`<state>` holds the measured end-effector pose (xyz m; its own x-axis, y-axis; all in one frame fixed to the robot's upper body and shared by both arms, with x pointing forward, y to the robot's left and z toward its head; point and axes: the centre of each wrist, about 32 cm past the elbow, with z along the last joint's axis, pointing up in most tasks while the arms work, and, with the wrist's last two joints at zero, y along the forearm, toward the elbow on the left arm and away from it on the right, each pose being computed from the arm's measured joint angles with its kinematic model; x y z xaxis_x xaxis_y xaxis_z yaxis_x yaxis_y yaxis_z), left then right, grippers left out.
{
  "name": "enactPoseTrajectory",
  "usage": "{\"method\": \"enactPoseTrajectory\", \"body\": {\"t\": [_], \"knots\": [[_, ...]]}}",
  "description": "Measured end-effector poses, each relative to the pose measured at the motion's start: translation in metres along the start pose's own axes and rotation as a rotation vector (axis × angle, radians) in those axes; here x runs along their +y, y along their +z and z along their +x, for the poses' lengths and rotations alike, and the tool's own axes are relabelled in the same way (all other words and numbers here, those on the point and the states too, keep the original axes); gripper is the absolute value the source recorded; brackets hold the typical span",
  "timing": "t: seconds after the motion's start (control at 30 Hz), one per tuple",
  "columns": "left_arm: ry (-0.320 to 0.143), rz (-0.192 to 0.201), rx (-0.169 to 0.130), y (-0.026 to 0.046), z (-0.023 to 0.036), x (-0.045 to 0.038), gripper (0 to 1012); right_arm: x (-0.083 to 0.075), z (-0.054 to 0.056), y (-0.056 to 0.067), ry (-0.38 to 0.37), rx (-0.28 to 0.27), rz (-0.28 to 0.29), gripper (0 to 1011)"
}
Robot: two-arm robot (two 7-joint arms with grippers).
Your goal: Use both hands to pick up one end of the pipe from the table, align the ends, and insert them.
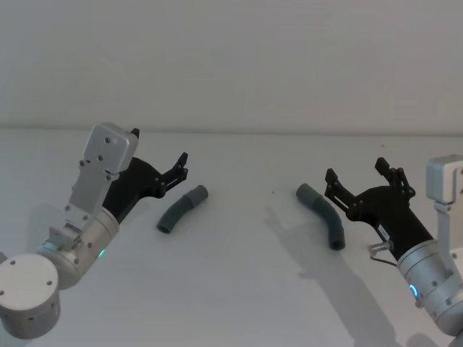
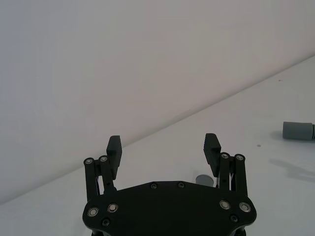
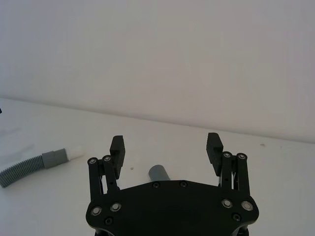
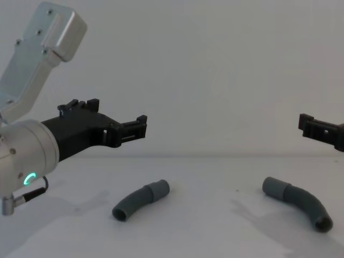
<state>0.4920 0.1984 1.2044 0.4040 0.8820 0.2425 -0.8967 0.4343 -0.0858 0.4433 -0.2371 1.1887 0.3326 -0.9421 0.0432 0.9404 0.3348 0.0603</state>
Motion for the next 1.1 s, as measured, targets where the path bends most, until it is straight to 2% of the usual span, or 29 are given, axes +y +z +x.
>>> {"method": "enactPoseTrajectory", "body": {"t": [1.1], "knots": [[0.0, 0.0, 0.0, 0.0, 0.0, 0.0, 1001, 0.0, 0.0, 0.0, 0.0, 0.0, 0.0, 1003]]}}
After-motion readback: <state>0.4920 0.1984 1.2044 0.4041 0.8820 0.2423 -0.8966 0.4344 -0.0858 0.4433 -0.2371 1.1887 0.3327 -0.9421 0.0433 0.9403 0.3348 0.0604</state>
